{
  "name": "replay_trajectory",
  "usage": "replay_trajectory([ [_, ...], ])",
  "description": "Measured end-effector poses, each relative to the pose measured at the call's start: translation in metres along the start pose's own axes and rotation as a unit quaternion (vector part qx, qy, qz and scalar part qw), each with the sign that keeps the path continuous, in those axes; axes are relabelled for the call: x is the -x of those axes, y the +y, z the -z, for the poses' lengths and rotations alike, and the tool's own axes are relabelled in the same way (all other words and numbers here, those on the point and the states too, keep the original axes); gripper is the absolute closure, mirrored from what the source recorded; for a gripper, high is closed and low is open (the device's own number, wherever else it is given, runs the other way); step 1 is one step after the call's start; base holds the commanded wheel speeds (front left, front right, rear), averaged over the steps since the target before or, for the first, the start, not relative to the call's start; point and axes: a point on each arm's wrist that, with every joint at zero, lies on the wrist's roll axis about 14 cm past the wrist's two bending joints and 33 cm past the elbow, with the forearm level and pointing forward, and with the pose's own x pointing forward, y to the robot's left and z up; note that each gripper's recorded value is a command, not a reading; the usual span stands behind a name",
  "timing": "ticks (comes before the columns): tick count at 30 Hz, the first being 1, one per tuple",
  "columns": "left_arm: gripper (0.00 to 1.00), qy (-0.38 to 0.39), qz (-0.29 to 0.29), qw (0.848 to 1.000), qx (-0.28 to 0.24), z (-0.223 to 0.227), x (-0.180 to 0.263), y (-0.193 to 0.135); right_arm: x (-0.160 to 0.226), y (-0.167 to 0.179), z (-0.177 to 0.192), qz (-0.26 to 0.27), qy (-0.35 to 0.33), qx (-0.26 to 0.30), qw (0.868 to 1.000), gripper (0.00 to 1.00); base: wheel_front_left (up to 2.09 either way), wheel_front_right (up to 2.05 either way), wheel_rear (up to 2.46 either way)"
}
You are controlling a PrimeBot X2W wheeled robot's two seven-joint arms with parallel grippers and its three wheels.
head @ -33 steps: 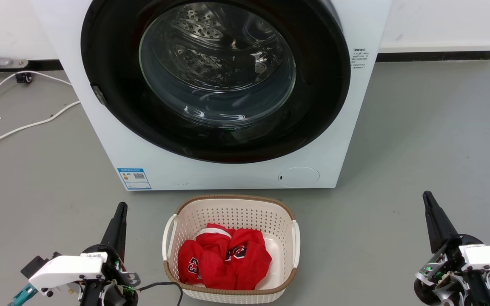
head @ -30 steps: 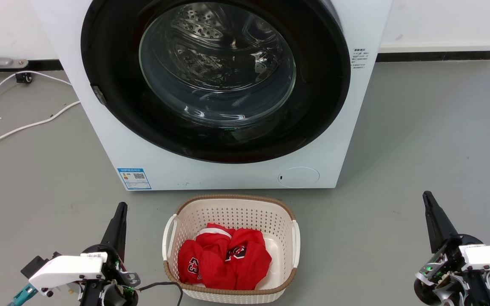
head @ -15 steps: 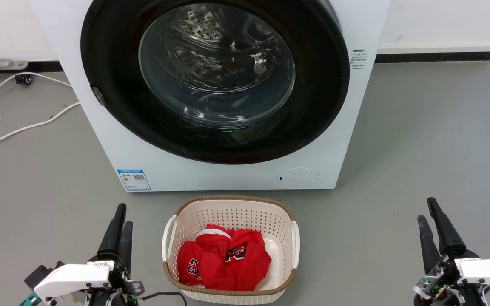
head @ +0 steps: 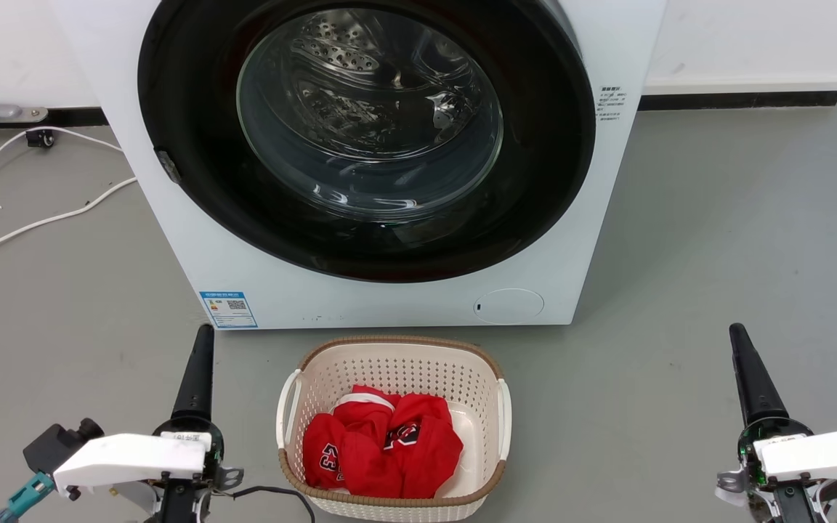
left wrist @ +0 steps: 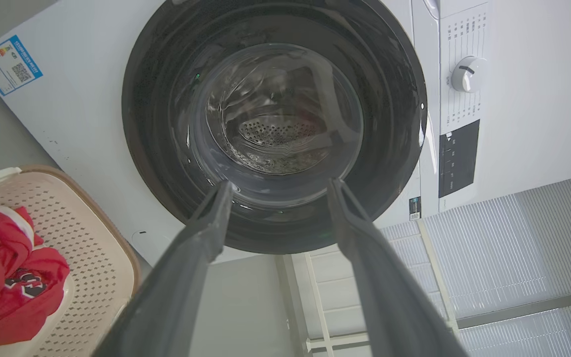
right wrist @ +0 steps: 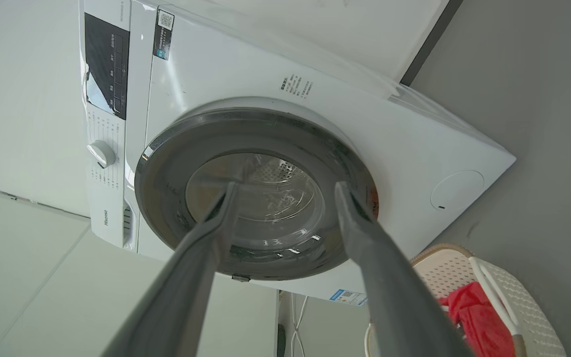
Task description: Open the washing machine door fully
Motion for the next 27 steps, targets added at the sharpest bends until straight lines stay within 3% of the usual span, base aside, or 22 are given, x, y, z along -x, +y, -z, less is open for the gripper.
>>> replay_trajectory([
  [12, 0.00, -0.005, 0.022, 0.992, -0.125, 0.000, 0.001, -0.013, 0.002, 0.012, 0.001, -0.020, -0.004, 0.139, 0.990, 0.00, 0.00, 0.00, 0.00],
  [27, 0.00, -0.007, 0.046, 0.961, -0.273, 0.004, 0.004, -0.024, 0.004, 0.018, 0.008, -0.035, 0.008, 0.290, 0.956, 0.00, 0.00, 0.00, 0.00],
])
